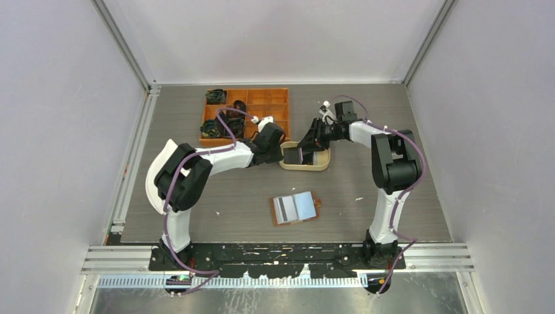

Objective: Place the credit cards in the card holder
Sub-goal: Pick up the credit card from the storage box.

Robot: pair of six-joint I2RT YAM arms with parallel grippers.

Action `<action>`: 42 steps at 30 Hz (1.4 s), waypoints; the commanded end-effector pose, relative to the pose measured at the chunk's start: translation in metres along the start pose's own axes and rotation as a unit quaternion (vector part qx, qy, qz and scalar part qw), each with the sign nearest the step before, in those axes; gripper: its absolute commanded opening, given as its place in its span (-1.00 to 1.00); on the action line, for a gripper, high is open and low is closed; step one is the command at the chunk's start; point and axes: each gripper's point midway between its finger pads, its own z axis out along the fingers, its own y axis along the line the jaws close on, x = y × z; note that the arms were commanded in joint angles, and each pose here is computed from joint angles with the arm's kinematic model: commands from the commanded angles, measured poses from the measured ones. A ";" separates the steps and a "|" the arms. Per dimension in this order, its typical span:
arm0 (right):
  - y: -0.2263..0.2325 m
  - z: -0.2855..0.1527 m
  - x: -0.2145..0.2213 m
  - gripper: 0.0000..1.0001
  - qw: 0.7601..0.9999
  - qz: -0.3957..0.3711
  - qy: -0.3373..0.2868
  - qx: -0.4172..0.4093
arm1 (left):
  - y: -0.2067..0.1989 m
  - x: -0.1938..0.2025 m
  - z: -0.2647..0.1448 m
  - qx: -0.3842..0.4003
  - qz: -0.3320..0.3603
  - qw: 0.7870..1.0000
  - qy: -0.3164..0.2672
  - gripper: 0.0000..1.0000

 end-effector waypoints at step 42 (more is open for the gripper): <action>0.013 -0.031 -0.015 -0.94 0.999 -0.032 -0.017 -0.017 | -0.041 -0.044 -0.104 0.140 0.086 0.983 -0.076 -0.06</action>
